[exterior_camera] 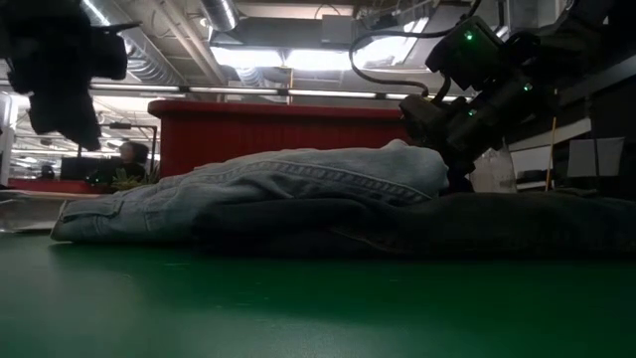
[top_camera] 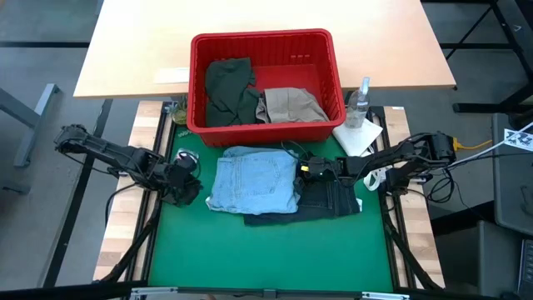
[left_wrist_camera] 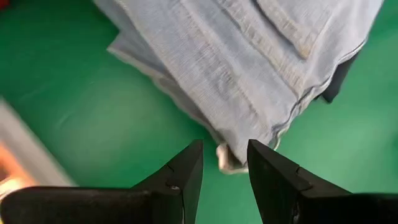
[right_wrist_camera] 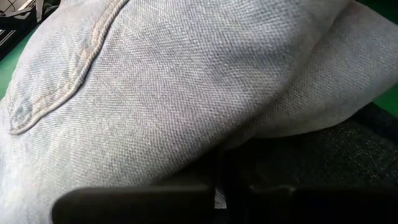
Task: Fold laundry
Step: Stack the light blue jeans on top of the dark blue jeans
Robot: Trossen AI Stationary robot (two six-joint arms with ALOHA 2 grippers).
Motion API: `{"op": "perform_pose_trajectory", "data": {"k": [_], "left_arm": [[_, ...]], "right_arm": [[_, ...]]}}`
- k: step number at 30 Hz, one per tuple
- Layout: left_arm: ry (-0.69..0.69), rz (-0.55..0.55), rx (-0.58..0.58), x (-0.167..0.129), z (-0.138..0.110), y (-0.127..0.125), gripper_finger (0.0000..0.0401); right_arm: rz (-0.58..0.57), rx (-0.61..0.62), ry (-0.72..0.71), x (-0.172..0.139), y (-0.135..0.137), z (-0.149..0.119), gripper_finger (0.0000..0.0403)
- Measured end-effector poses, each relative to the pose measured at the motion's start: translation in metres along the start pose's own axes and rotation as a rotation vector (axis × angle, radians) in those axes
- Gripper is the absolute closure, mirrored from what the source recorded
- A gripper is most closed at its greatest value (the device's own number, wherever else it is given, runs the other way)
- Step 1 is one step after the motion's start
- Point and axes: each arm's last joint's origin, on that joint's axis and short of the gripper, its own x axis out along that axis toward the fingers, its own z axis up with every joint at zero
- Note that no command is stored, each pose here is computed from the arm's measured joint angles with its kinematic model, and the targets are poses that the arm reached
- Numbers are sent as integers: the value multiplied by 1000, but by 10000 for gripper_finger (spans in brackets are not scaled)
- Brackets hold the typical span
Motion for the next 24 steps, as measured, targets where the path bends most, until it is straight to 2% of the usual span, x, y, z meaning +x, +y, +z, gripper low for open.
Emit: {"op": "perform_pose_trajectory", "data": {"k": [3, 8, 13, 19, 24], "left_arm": [[-36, -43, -12, 11, -4, 1, 280], [-118, 32, -13, 21, -7, 8, 280], [-200, 67, -23, 24, -7, 10, 274], [-215, 87, -55, 26, -4, 12, 230], [-213, 112, -214, 30, 0, 16, 188]], "right_arm": [[0, 0, 0, 0, 0, 0, 394], [-2, 0, 2, 0, 0, 0, 384], [-2, -1, 3, 0, 0, 0, 393], [-2, -1, 3, 0, 0, 0, 389], [-2, -2, 3, 0, 0, 0, 389]]}}
